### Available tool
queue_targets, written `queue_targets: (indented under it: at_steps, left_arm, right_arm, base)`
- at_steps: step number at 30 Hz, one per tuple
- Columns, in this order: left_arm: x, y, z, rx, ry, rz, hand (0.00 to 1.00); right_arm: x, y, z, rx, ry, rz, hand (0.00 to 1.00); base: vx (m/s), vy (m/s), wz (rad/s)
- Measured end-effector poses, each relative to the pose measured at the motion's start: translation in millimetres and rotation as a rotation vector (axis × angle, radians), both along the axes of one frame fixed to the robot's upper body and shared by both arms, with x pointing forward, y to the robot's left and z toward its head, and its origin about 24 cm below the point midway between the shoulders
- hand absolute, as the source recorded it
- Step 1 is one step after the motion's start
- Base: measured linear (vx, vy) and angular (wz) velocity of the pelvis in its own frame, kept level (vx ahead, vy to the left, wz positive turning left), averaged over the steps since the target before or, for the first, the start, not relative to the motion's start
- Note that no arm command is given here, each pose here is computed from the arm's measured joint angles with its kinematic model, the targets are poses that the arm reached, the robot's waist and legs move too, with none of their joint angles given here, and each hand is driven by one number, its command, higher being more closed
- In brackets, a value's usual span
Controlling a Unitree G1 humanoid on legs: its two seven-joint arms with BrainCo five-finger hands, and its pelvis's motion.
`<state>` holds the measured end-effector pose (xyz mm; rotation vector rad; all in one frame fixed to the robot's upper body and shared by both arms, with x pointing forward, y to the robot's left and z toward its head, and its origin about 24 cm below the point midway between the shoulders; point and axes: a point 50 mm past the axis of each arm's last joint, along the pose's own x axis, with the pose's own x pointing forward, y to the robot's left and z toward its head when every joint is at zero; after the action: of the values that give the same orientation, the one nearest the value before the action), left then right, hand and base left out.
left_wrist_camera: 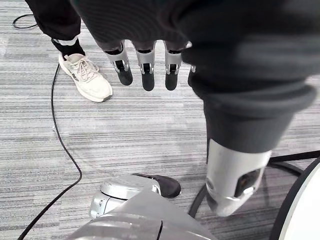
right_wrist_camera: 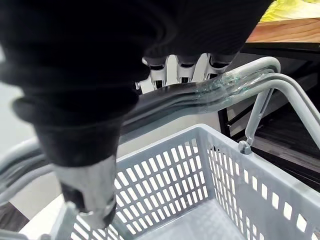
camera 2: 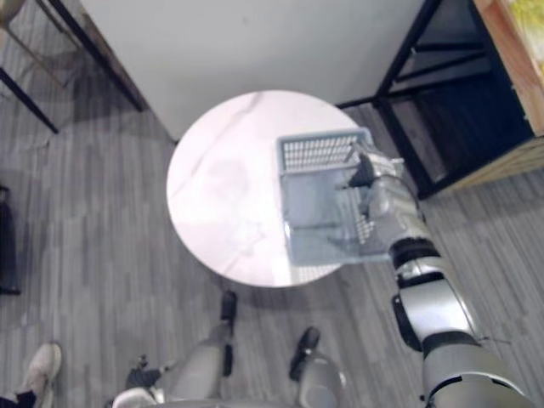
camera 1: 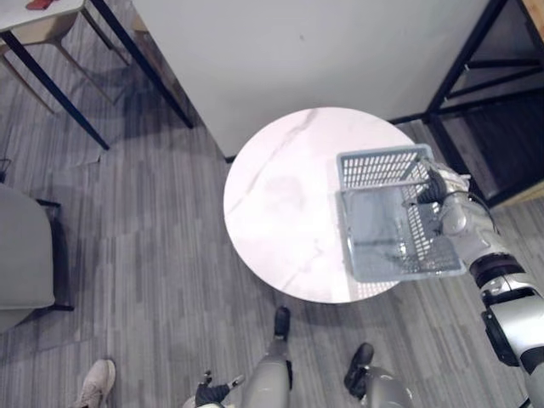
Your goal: Pick vegetable in the basket
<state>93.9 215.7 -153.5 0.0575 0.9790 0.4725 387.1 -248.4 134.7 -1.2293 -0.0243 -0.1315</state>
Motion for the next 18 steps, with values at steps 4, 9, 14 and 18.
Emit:
queue_targets:
  at_steps: [4,9,14,18]
  left_arm:
    - [1.2,-1.1,0.1,-0.001,-0.002,-0.009,0.0]
    - [3.1,-2.1,0.3,-0.002,-0.005,-0.016,0.0]
    - [10.5,-3.8,1.9,-0.001,-0.022,-0.034,0.0]
    - [10.4,-3.7,1.9,0.0,-0.021,-0.035,0.0]
  right_arm:
    - [1.9,3.0,4.0,-0.012,-0.009,0.012,1.0]
    - [2.9,8.0,3.0,-0.074,0.003,0.036,1.0]
    - [3.0,17.3,-5.1,-0.172,0.052,0.083,1.0]
    - [2.9,20.4,-7.7,-0.217,0.07,0.101,1.0]
  base:
    - [0.0,0.0,0.0]
    - [-0.01,0.007,0.03]
    - [-0.01,0.012,0.03]
    - [0.0,0.0,0.0]
